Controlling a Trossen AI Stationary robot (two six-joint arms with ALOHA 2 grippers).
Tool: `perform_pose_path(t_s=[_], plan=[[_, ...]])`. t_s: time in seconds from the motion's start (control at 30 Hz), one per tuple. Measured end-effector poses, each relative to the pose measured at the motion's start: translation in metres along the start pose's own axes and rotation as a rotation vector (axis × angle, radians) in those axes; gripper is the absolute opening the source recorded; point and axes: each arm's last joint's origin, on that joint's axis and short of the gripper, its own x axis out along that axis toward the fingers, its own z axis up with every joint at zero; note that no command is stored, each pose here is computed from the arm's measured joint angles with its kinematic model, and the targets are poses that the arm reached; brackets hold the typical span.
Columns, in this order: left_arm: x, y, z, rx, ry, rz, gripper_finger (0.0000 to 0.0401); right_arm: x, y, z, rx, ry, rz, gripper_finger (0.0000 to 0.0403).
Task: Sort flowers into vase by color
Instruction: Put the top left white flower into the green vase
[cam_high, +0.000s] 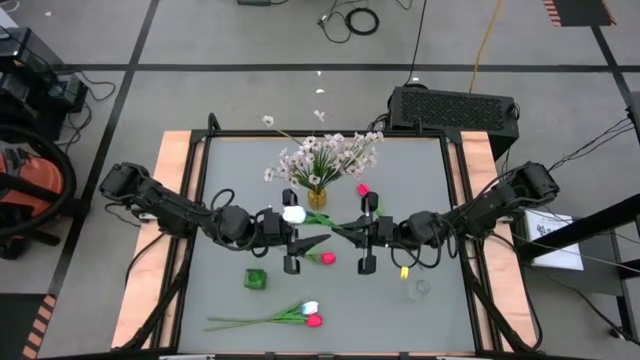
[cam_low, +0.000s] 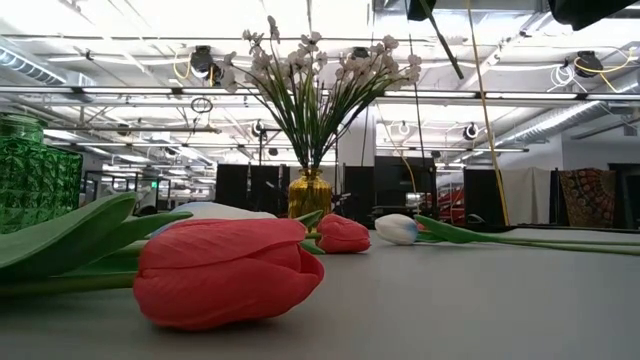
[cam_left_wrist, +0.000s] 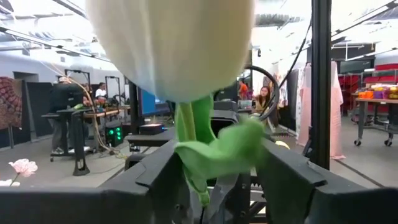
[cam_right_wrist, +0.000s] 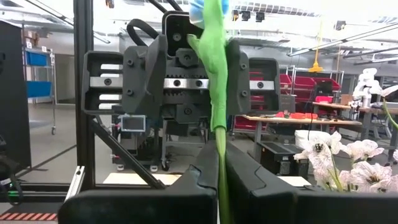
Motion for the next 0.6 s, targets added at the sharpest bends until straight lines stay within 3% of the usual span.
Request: perform_pose_path(t_s=[0.33, 0.43, 0.6], plan=[[0.0003, 0.0006, 0.0002, 0.001, -0.005, -0.01, 0.0017, -0.0001, 0.0002, -0.0005, -0.002, 0.006, 0.001, 0.0], [0.0003, 0.0004, 0.0001, 0.001, -0.003, -0.011, 0.0019, -0.0001, 0.0002, -0.0007, 0.016, 0.008, -0.002, 0.0011], [-0.0028, 0.0016, 0.0043, 0.011, 0.031, -0.018, 0.0027, -0.0021, -0.0013, 0.0009, 0.06, 0.047, -0.009, 0.0062]])
